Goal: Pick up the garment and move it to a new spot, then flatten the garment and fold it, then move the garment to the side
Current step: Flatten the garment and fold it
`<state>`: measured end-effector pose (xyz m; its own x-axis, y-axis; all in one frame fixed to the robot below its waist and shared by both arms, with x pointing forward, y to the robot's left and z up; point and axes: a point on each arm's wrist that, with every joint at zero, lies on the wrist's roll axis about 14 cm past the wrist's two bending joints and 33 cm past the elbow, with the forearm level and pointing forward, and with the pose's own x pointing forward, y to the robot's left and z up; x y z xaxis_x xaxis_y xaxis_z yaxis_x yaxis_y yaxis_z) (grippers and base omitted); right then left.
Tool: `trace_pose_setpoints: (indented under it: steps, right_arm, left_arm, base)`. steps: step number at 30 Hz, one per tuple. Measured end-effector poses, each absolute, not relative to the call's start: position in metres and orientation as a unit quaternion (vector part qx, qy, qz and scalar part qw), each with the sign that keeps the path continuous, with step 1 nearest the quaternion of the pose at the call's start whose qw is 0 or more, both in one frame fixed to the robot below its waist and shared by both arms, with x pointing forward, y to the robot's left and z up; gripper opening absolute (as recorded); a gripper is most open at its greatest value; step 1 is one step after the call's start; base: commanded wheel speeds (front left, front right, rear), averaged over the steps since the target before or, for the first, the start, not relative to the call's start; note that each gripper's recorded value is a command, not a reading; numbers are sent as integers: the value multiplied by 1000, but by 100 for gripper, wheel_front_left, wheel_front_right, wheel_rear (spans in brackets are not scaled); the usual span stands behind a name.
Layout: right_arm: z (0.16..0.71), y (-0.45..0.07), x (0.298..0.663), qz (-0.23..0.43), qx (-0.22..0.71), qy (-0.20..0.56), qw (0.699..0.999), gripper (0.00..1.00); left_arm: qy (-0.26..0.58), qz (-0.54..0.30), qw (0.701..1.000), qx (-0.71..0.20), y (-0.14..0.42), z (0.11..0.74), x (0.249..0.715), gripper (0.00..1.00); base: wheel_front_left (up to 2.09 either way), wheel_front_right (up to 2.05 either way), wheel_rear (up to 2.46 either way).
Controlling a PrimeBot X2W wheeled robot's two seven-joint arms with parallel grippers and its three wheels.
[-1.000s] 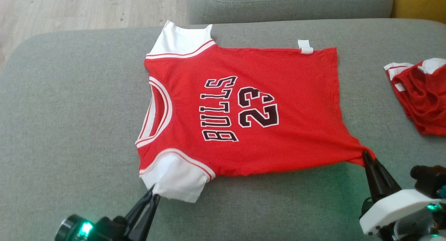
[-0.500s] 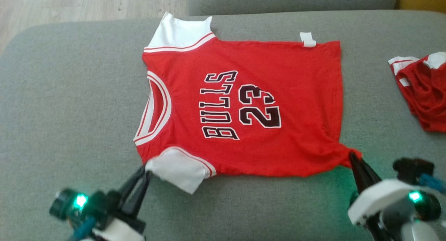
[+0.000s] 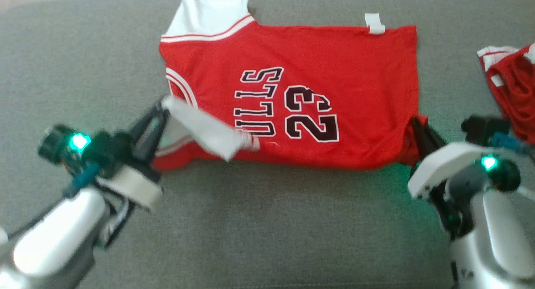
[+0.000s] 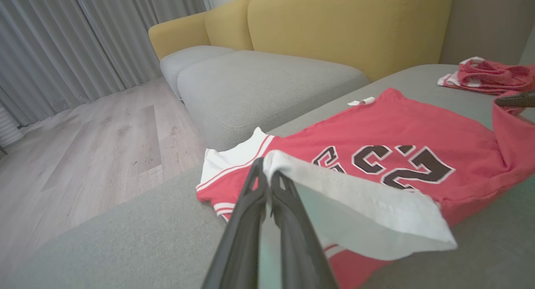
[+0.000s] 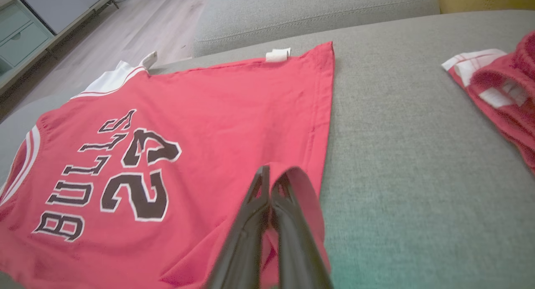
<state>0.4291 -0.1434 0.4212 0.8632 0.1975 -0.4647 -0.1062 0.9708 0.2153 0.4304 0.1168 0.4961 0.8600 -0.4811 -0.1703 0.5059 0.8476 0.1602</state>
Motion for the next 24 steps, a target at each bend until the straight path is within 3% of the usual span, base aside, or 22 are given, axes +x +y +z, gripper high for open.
trace_pose_setpoints:
  steps: [6,13,14,16,17,19,22,23,24]
  right_arm:
    - [414,-153,455,66,90,258,960,0]
    - [399,-156,465,59,87,273,956,0]
    - [398,-156,466,59,87,273,956,4]
    - [398,-155,470,60,86,272,957,20]
    - [399,-155,473,60,86,269,958,40]
    - [405,-153,481,63,85,253,962,96]
    - [412,-152,488,65,83,239,965,100]
    - [415,-152,489,66,83,235,966,100]
    - [416,-152,488,65,82,233,967,100]
  left_arm:
    - [59,-237,963,110,127,492,472,0]
    - [83,-230,964,104,128,463,490,0]
    - [84,-229,964,103,128,460,491,0]
    - [83,-228,965,102,128,458,496,0]
    - [82,-226,965,103,128,458,499,0]
    - [71,-224,967,103,128,462,507,0]
    - [63,-220,968,105,128,466,512,0]
    - [62,-218,968,104,129,466,513,12]
    - [60,-220,968,102,127,466,512,49]
  base:
    - [0,0,0]
    - [0,0,0]
    - [0,0,0]
    - [0,0,0]
    - [0,0,0]
    - [0,0,0]
    - [0,0,0]
    - [0,0,0]
    - [0,0,0]
